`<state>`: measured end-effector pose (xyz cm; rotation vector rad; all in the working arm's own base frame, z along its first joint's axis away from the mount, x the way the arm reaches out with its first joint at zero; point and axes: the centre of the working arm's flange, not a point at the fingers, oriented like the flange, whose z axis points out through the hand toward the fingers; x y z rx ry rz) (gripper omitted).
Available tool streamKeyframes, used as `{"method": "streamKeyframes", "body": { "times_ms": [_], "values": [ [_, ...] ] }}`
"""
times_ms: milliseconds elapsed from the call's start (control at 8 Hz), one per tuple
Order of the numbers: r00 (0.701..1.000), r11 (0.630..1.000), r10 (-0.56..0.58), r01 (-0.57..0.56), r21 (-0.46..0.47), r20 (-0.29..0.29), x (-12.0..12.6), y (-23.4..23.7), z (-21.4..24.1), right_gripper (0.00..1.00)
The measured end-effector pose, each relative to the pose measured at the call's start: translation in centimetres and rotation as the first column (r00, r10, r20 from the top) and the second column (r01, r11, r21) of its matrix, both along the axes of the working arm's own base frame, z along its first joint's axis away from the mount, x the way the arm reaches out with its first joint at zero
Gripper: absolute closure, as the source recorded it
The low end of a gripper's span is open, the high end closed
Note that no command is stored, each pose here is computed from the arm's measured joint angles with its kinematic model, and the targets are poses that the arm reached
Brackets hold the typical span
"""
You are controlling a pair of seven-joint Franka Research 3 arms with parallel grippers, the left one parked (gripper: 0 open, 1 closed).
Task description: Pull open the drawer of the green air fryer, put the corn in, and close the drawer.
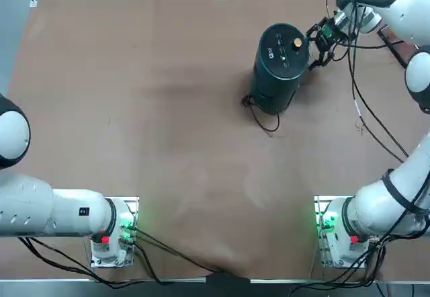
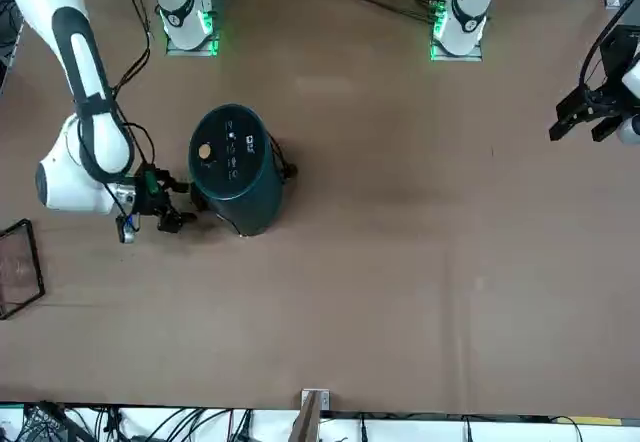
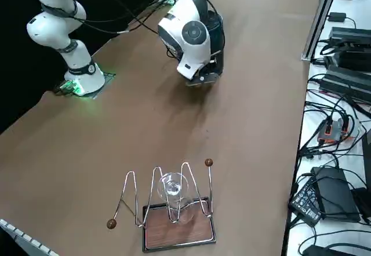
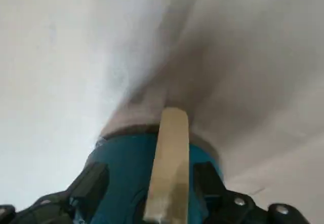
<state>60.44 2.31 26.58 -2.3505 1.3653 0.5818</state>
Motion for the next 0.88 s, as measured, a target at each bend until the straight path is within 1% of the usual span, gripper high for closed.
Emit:
{"method": "streamKeyframes", "body": {
  "times_ms": [250,375,500,625,750,875],
  "values": [
    [0.996,0.995,0.074,-0.07,-0.068,0.054,0.0,-1.2,4.5,0.0],
    [0.985,0.985,0.143,-0.133,-0.107,0.092,-0.3,-1.6,7.3,0.0],
    [0.962,0.967,0.23,-0.21,-0.142,0.147,-0.6,-1.8,10.3,0.0],
    [0.92,0.936,0.332,-0.294,-0.193,0.207,-0.8,-2.1,13.3,0.0],
    [0.861,0.886,0.446,-0.386,-0.257,0.243,-1.0,-2.4,16.2,0.0],
    [0.793,0.825,0.552,-0.474,-0.308,0.258,-1.2,-3.0,18.9,0.0]
  ]
}}
